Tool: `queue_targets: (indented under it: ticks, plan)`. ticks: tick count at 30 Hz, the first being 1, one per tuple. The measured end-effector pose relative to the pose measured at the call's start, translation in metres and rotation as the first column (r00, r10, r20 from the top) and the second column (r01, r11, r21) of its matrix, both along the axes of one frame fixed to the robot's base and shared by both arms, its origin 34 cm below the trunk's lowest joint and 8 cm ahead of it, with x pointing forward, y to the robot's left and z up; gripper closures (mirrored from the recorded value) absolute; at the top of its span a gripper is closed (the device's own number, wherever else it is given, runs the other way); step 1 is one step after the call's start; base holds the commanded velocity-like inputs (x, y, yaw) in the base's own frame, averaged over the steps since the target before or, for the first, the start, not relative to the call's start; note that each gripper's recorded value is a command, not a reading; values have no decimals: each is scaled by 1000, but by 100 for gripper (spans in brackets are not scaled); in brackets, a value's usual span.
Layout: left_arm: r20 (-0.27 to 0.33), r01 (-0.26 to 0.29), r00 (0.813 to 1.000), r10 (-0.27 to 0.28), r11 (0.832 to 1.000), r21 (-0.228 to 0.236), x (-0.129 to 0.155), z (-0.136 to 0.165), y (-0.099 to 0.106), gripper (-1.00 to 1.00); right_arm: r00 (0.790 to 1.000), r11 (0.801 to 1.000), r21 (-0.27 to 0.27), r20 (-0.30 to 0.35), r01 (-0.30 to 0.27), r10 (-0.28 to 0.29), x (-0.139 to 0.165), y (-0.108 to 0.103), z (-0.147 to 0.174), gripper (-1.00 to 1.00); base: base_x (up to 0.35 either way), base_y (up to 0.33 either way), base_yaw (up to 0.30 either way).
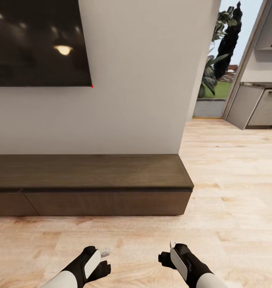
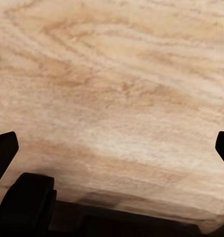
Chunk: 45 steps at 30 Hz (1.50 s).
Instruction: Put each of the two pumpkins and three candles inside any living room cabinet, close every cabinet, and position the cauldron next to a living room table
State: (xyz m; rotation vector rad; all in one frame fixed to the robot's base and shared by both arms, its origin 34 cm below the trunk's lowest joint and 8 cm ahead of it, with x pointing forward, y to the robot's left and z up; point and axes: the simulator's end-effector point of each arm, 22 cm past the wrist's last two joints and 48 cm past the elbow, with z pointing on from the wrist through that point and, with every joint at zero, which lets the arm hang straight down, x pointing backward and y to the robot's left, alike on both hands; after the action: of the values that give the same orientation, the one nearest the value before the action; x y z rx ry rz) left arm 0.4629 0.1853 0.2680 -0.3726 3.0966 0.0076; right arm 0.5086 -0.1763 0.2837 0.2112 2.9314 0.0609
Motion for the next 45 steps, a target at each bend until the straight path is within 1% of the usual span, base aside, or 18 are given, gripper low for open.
queue_targets:
  ticks: [4,8,12,17,20,23,26,30,33,45]
  plan:
    - [1,-1,1000,1,1000,2,1,8,-1,-100,1000,1000,-1,-8,4,-4,-5,-1,5,-100,0,0,0]
    - [3,-2,1000,2,1000,6,3,17,-1,-100,1000,1000,-1,14,13,-13,0,-2,14,-100,0,0,0]
    - [3,-1,1000,1,1000,6,5,26,-2,-100,1000,1000,-6,14,20,-20,-3,-7,19,-100,0,0,0]
    - [9,40,999,-41,999,24,9,37,-2,-100,999,999,-20,13,30,-30,-2,-22,28,-100,0,0,0]
    - [13,62,998,-63,998,32,11,44,-3,-100,999,999,-24,12,31,-31,-1,-26,34,-100,0,0,0]
    - [17,71,997,-72,997,35,14,51,-4,-100,999,999,-26,13,30,-29,0,-27,40,-100,0,0,0]
    - [17,73,997,-74,997,36,15,57,-4,-100,1000,999,-28,15,25,-25,2,-27,47,-100,0,0,0]
    - [17,74,997,-75,997,36,17,66,-3,-100,998,999,-30,46,35,-33,10,-27,57,-100,0,0,0]
    - [17,74,997,-74,997,36,18,72,-3,-100,997,999,-29,59,43,-41,14,-28,63,-100,0,0,0]
    - [17,72,997,-73,997,36,23,97,-2,-100,997,998,-30,54,48,-46,16,-29,86,-100,0,0,0]
